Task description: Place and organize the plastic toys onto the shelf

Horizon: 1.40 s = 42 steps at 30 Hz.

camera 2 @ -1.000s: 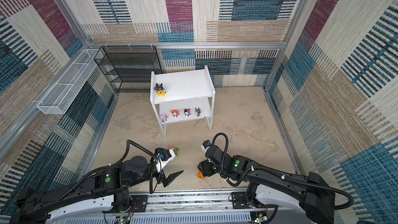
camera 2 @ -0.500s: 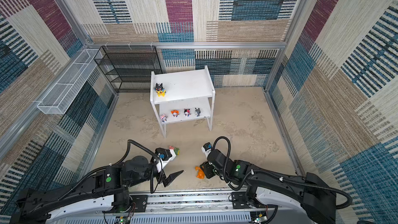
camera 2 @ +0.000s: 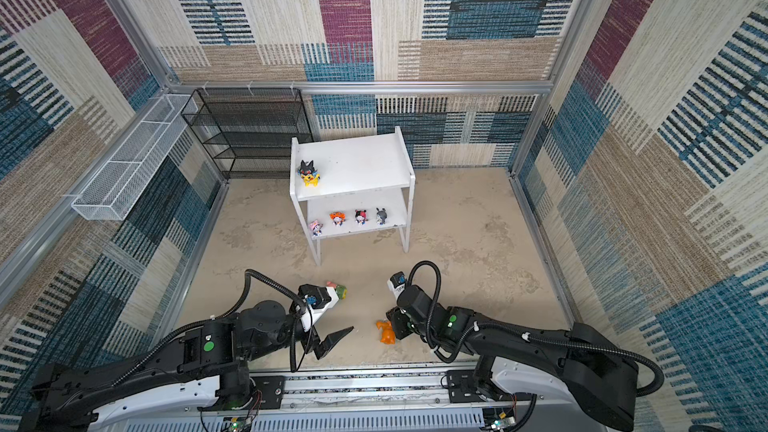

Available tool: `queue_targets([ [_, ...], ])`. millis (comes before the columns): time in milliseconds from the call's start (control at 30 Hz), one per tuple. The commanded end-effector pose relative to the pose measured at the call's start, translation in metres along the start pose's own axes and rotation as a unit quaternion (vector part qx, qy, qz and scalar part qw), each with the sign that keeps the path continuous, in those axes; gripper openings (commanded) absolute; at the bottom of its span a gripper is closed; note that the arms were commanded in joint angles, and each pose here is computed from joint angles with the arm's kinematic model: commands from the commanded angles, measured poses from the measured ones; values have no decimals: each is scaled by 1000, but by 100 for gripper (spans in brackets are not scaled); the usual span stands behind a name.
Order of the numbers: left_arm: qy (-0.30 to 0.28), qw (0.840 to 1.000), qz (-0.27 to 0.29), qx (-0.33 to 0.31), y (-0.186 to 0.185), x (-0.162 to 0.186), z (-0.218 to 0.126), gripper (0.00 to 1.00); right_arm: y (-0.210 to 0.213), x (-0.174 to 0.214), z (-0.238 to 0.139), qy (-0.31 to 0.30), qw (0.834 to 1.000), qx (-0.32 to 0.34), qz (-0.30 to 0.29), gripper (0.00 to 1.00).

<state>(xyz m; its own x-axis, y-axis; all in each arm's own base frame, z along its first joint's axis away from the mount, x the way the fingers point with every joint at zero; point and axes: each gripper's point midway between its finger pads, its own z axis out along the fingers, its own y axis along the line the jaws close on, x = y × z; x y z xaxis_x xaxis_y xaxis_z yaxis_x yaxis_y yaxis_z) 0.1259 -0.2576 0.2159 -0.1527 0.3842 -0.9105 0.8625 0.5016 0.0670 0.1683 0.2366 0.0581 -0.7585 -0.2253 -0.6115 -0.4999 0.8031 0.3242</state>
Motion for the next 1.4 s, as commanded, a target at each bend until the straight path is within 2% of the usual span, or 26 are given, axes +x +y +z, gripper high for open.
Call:
queue_targets([
  [0, -3, 1000, 0, -2, 1, -3, 0, 99, 10, -14, 0, -24, 999, -36, -6, 18],
  [233, 9, 1000, -6, 0, 0, 7, 3, 99, 14, -26, 3, -11, 998, -59, -2, 12],
  [300, 21, 1000, -3, 6, -4, 14, 8, 99, 14, -28, 5, 10, 998, -63, 19, 8],
  [433, 49, 999, 23, 9, -11, 29, 19, 99, 15, -24, 8, 72, 994, -71, 46, 7],
  [567, 70, 993, 99, 2, -23, 44, 28, 99, 22, -19, 4, 130, 988, -82, 30, 8],
  [667, 54, 985, 166, -10, -33, 47, 34, 99, 31, -18, -3, 162, 980, -112, 27, 8],
  [867, 33, 964, 261, -30, -52, 48, 44, 99, 54, -19, -20, 215, 960, -177, 16, 8],
  [967, 21, 958, 286, -24, -62, 46, 46, 99, 67, -16, -29, 238, 946, -219, 19, 8],
  [1067, 7, 955, 297, -23, -66, 43, 47, 87, 75, -13, -34, 254, 935, -246, 19, 9],
  [1367, 18, 946, 323, -16, -69, 45, 49, 39, 77, -19, -36, 258, 934, -247, 0, 8],
])
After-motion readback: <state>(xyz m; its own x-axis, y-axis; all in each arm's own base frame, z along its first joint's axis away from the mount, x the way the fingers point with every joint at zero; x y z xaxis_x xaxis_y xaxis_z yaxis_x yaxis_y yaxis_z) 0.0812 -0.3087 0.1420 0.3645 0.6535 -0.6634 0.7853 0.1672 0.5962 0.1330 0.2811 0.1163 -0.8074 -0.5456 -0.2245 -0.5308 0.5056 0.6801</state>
